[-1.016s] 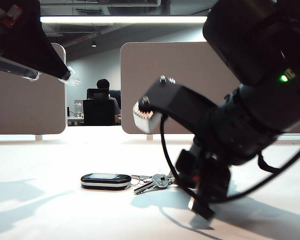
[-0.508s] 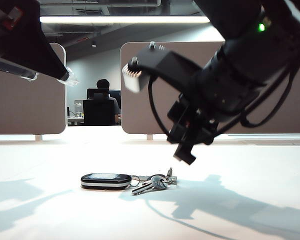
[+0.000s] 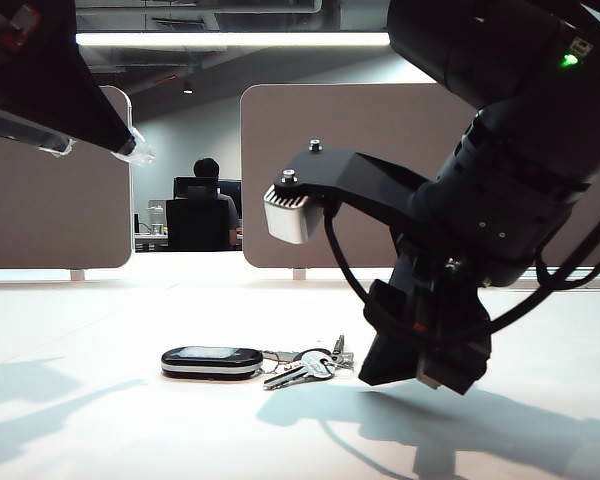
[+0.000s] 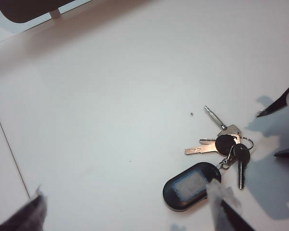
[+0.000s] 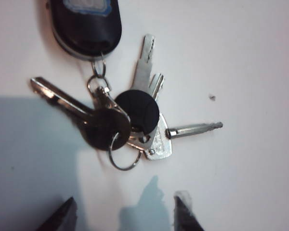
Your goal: Hang the bunch of keys on the hook.
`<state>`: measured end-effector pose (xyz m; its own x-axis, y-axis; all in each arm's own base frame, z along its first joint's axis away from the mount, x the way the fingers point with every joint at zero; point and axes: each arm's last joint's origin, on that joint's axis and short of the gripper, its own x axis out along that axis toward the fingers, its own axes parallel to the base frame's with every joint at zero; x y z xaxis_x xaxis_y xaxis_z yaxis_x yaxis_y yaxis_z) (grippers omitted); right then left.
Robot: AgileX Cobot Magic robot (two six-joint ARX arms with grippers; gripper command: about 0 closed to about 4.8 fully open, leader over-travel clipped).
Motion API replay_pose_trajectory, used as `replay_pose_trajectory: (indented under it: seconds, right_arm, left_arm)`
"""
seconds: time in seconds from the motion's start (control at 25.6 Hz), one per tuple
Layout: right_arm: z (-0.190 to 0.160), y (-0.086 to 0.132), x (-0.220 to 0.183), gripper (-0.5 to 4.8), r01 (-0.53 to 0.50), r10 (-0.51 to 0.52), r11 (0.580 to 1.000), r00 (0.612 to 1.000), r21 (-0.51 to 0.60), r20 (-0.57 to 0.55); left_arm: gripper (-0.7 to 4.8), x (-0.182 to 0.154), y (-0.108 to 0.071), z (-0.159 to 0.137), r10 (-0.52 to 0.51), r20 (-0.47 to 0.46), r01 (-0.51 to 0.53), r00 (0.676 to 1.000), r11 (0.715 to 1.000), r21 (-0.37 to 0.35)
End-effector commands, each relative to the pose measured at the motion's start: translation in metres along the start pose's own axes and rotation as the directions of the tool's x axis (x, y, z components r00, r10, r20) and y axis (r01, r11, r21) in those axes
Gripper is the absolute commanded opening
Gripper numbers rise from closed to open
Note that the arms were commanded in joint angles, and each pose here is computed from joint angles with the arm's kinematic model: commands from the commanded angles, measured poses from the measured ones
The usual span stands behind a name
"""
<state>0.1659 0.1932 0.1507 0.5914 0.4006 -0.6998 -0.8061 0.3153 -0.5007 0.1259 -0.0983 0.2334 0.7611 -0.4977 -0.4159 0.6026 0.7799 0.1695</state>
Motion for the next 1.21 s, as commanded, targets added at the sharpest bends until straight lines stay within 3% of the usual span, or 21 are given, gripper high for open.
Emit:
replay_pose_trajectory:
  seconds: [0.04, 0.35, 0.43, 0.47, 0.59, 0.74, 0.82, 1.02, 1.21]
  right_arm:
    - [0.003, -0.001, 0.003, 2.61, 0.008, -0.008, 1.0, 1.0, 0.0, 0.023]
    - [-0.002, 0.008, 0.026, 2.59, -0.002, 0.002, 1.0, 1.0, -0.014, -0.009]
    - [-0.005, 0.009, 0.028, 1.43, 0.009, -0.01, 1.0, 0.999, -0.02, -0.042]
    - [-0.006, 0.009, 0.028, 0.58, 0.018, -0.02, 0.999, 0.998, -0.027, -0.06]
    - [-0.007, 0.009, 0.028, -0.1, 0.015, -0.019, 0.998, 0.998, -0.056, -0.066]
    - [0.004, 0.002, 0.024, -0.06, 0.038, -0.04, 0.997, 0.999, -0.061, -0.025]
    - [0.02, -0.013, 0.01, -0.06, 0.082, -0.08, 0.996, 0.996, -0.04, 0.036]
    - [0.064, -0.057, -0.056, -0.06, 0.203, -0.216, 0.976, 0.937, 0.076, 0.275]
    - [0.078, -0.076, -0.096, -0.06, 0.227, -0.282, 0.956, 0.884, 0.183, 0.373]
  left_arm:
    - [4.79, -0.001, 0.0, 0.002, 0.003, 0.012, -0.003, 1.0, 1.0, 0.003]
    - [4.79, -0.001, 0.001, 0.002, 0.015, 0.01, -0.015, 1.0, 1.0, 0.003]
    - [4.79, -0.001, 0.001, 0.002, 0.029, 0.009, -0.03, 1.0, 1.0, 0.003]
    - [4.79, -0.001, 0.001, 0.002, 0.03, 0.009, -0.03, 1.0, 1.0, 0.003]
    - [4.79, -0.001, 0.001, 0.002, 0.03, 0.009, -0.03, 0.999, 1.0, 0.003]
    - [4.79, -0.001, 0.002, 0.003, 0.042, 0.009, -0.042, 0.999, 0.999, 0.002]
    - [4.79, -0.002, 0.002, 0.004, 0.049, 0.016, -0.049, 0.999, 0.999, 0.001]
    - [4.79, -0.003, 0.002, 0.005, 0.051, 0.026, -0.051, 0.998, 0.999, 0.0]
    - [4.79, -0.003, 0.003, 0.009, 0.056, 0.062, -0.056, 0.996, 0.998, -0.006]
